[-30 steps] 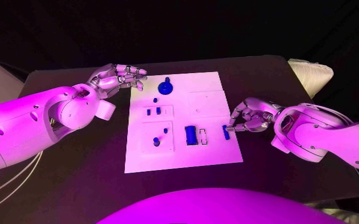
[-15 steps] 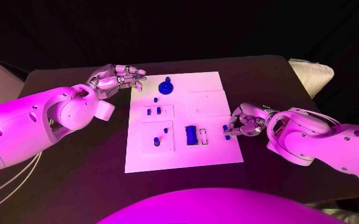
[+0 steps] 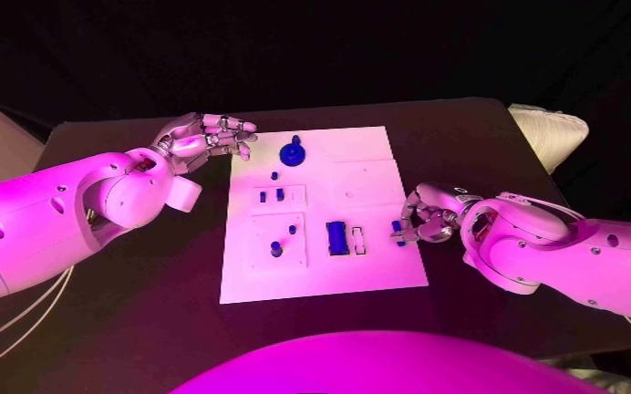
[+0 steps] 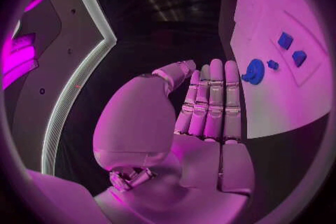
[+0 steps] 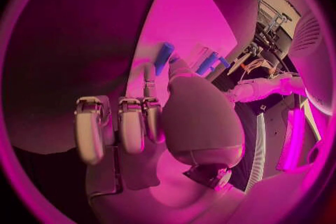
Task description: Assemble the parts on the task board
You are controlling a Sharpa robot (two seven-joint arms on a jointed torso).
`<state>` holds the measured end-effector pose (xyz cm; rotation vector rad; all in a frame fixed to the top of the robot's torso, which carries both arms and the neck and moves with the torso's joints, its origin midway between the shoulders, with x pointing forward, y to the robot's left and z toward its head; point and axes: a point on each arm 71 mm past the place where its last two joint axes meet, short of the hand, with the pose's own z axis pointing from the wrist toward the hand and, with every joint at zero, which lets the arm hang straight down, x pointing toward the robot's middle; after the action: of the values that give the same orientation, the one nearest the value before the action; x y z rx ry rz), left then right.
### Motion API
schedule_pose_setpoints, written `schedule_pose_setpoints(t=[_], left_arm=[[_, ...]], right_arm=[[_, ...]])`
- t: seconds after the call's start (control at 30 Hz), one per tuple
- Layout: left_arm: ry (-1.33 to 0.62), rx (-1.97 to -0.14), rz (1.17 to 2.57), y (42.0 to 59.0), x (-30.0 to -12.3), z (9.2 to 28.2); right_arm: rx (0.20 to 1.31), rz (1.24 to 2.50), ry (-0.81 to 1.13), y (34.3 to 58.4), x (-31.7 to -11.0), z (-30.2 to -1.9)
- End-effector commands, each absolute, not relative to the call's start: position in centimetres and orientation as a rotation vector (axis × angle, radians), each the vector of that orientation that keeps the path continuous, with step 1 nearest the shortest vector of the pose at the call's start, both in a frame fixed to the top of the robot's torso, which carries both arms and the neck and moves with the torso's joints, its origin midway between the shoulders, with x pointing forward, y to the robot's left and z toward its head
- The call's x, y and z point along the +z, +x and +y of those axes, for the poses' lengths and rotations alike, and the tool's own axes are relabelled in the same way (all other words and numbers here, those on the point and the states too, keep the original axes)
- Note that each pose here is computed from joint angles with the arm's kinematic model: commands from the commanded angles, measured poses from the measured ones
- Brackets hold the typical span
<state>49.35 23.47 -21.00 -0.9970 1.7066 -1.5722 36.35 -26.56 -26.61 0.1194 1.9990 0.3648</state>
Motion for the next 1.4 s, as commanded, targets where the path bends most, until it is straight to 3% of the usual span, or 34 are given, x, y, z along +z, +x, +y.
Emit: schedule_pose_setpoints(t=[0.03, 0.6, 1.13, 1.4], left_arm=[[-0.994, -1.597, 1.704, 49.2, -20.9, 23.3], [-0.996, -1.593, 1.702, 49.2, -20.9, 23.5], [-0.996, -1.593, 1.704, 49.2, -20.9, 23.5], [-0.997, -1.593, 1.707, 49.1, -20.9, 23.4]], right_arm=[[0.307, 2.054, 0.03, 35.8, -27.5, -26.2], [0.288, 2.028, -0.021, 35.8, -27.5, -25.4], [0.486, 1.924, 0.157, 35.6, -24.9, -23.7], [0.569, 1.939, 0.274, 35.8, -24.4, -22.5]])
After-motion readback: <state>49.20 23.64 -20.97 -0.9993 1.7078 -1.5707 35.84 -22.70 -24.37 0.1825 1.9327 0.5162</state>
